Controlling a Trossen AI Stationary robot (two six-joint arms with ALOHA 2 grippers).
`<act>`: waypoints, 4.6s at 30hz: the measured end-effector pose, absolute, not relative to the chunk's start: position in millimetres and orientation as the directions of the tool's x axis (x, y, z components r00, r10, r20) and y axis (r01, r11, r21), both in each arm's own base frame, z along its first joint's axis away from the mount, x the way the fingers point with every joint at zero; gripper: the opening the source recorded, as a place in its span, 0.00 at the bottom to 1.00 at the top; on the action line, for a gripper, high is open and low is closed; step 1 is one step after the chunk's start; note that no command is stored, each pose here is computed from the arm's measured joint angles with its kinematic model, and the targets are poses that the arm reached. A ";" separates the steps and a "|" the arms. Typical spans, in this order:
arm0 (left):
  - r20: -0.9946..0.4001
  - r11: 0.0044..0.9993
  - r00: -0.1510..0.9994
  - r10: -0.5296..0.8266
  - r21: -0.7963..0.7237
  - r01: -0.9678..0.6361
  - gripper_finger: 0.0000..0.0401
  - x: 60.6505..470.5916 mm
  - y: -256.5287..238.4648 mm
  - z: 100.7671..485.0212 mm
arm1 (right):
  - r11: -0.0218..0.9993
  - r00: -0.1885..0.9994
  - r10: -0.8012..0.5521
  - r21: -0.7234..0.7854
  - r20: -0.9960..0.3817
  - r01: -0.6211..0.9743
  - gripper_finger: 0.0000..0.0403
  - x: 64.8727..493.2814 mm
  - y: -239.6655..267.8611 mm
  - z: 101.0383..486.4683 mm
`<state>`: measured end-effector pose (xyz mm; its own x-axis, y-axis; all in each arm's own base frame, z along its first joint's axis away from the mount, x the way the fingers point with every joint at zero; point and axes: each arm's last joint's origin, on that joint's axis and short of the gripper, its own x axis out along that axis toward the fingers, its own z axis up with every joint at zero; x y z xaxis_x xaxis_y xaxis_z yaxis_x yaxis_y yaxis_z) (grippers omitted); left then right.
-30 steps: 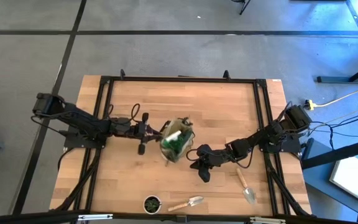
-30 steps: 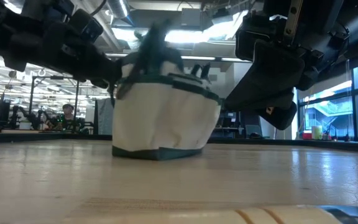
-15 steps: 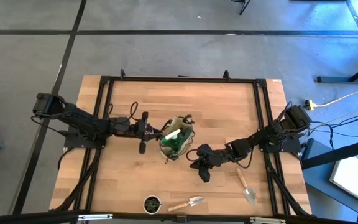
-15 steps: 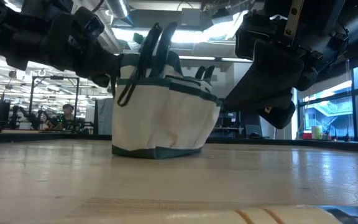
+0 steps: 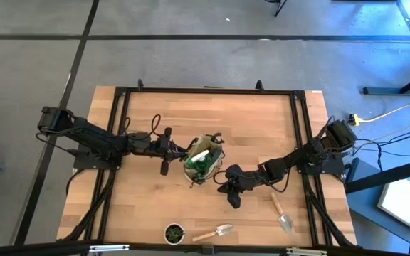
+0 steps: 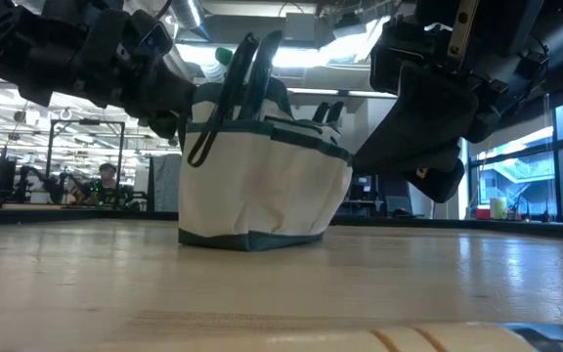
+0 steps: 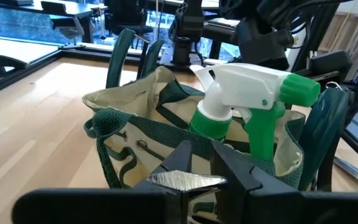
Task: Pick & Place Garden tools in Gardening bag
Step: Put the brown hand rake into the side pocket of the green gardening bag, then adjust the green gardening bag
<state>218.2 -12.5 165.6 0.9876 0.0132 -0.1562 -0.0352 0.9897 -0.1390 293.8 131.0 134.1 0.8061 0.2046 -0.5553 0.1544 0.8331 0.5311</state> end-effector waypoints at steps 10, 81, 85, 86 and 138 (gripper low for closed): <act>-0.155 0.989 0.987 0.031 -0.137 -0.052 0.23 218.3 -12.1 165.8 | 0.833 0.806 0.205 0.531 -0.555 0.154 0.04 293.7 131.1 134.1; -0.180 0.901 0.923 0.339 -0.222 -0.374 0.00 193.1 46.0 158.0 | 0.732 0.702 -0.287 0.323 -0.652 0.600 0.00 277.5 111.7 116.2; -0.278 0.860 0.872 0.402 -0.213 -0.464 0.00 188.0 45.6 150.7 | 0.733 0.701 -0.288 0.321 -0.653 0.600 0.00 277.4 111.7 116.1; -0.292 0.850 0.856 0.425 -0.196 -0.489 0.00 186.6 45.2 149.8 | 0.735 0.701 -0.288 0.318 -0.653 0.598 0.00 277.4 111.7 116.1; -0.340 0.853 0.859 0.382 -0.227 -0.469 0.00 231.7 -64.0 95.0 | 0.768 0.703 -0.326 0.257 -0.632 0.587 0.00 300.2 61.2 120.9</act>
